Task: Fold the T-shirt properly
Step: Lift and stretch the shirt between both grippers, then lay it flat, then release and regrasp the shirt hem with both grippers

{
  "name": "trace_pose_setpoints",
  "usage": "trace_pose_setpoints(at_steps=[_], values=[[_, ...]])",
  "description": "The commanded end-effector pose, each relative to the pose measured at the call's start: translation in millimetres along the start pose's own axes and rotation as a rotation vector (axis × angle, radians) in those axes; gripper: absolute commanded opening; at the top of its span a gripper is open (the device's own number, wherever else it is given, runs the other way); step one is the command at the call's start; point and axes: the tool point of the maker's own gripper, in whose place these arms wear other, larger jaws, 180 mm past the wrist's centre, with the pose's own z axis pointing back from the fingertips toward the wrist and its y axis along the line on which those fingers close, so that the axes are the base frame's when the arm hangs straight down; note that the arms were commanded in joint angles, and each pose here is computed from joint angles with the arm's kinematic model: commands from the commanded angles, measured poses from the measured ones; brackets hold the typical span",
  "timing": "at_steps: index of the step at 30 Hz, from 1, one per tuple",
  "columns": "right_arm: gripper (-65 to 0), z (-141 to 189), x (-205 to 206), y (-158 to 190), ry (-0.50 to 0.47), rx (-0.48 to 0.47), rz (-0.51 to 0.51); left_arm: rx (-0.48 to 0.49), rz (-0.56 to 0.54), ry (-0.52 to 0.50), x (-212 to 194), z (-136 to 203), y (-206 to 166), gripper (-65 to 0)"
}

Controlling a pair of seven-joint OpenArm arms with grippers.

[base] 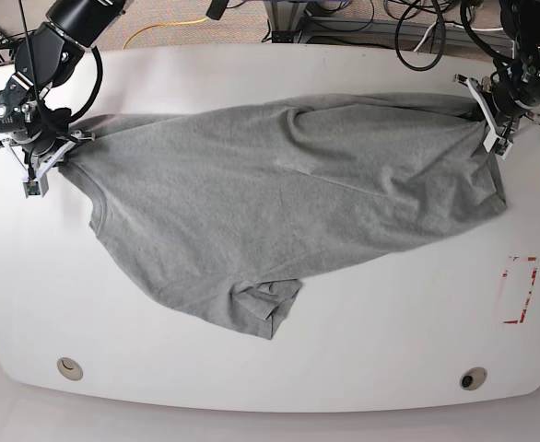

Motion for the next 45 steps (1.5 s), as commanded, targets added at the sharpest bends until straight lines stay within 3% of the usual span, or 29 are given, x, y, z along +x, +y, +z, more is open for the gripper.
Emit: trace_pose_setpoints(at_steps=[1, 6, 8, 12, 15, 18, 19, 31, 45], values=[[-65.0, 5.0, 9.1, -5.6, -0.035, -0.02, 0.003, 0.022, -0.021, 0.02, -5.4, 6.0, 6.5, -65.0], [-63.3, 6.5, 3.4, 3.6, -0.033, -0.012, 0.002, 0.007, -0.018, 0.056, -21.1, 6.6, 0.0, -64.2], [-59.1, 11.3, 4.0, 3.7, -0.041, -0.022, 0.013, 0.005, -0.018, 0.06, -22.0, 6.5, -0.7, -57.9], [-41.1, 20.7, 14.1, 11.5, -0.084, -0.031, 0.023, 0.012, -0.014, 0.084, -25.1, 7.0, 1.5, -37.4], [-20.9, 28.9, 23.4, 11.8, -0.114, -0.049, 0.038, 0.017, -0.012, 0.095, -26.6, 8.4, 3.4, -23.3], [-6.3, 35.8, 33.7, 11.8, -0.147, -0.062, 0.05, 0.041, 0.002, 0.079, -24.0, 13.9, 11.6, -21.1], [-4.8, 35.2, 35.0, 12.7, -0.149, -0.06, 0.052, 0.056, 0.008, 0.07, -22.2, 17.0, 15.8, -21.8], [-3.8, -10.4, 93.5, 41.9, -0.186, 0.091, 0.032, 0.215, 0.142, -0.129, 27.9, 42.0, 63.8, -23.5], [-3.8, -57.4, 175.7, 67.6, -0.246, 0.265, 0.058, 0.289, 0.201, -0.196, 48.2, 55.7, 91.9, -23.5]])
